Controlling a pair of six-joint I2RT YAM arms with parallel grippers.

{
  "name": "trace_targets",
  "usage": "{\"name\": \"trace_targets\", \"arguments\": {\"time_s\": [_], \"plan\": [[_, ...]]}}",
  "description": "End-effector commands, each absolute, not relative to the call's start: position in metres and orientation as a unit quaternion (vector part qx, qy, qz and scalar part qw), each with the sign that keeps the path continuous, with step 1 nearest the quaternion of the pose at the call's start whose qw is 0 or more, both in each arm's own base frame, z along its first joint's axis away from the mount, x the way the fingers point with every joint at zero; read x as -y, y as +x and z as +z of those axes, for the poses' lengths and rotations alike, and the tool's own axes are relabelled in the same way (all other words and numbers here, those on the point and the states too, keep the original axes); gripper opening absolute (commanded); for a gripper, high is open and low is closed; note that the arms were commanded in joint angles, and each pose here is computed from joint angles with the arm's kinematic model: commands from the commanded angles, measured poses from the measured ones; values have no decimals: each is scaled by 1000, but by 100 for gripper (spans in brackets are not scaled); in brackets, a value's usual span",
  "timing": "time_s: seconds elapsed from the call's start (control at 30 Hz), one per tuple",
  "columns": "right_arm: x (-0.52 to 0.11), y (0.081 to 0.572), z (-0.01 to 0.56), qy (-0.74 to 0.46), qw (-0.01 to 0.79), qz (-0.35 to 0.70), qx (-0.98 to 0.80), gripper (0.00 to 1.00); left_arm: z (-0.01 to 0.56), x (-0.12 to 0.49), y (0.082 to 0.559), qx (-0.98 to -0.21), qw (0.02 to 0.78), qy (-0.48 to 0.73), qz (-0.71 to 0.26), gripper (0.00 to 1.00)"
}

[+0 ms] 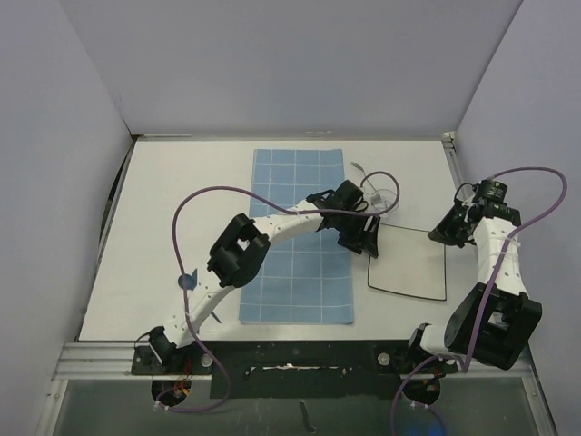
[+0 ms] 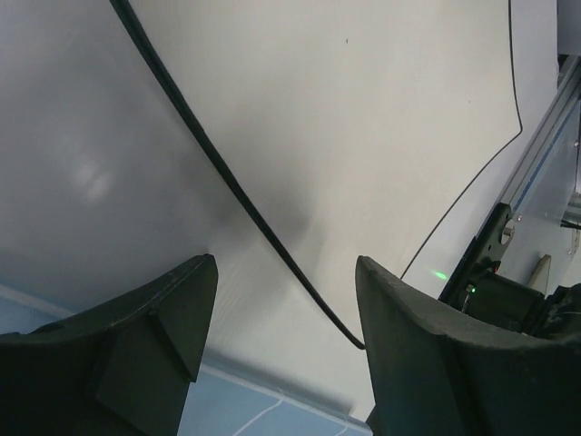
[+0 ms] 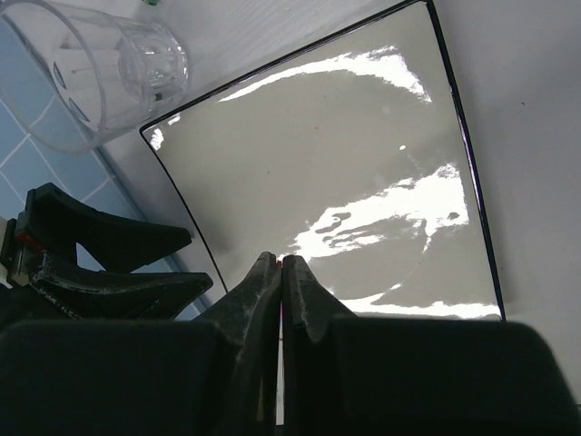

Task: Set the dinner table for one person
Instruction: Pick up the plate at the center of the board.

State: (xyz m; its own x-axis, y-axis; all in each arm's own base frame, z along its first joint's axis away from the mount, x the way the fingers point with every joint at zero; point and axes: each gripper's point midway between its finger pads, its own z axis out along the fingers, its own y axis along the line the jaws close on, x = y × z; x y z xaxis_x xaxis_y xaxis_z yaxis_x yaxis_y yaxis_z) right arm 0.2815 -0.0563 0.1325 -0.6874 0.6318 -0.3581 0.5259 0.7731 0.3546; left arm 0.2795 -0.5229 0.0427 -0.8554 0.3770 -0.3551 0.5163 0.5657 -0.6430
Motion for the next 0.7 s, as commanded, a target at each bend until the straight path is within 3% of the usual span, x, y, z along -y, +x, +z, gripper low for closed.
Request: {"name": "trace_targets", "arguments": {"time_s": [0.0, 0.67], "plan": [[61, 290, 134, 317, 258, 111, -906, 0, 31, 529, 277, -879, 77, 267, -387, 62], [92, 255, 104, 382, 228, 48, -894, 0, 3, 553, 243, -846, 2, 236, -479, 59]]}}
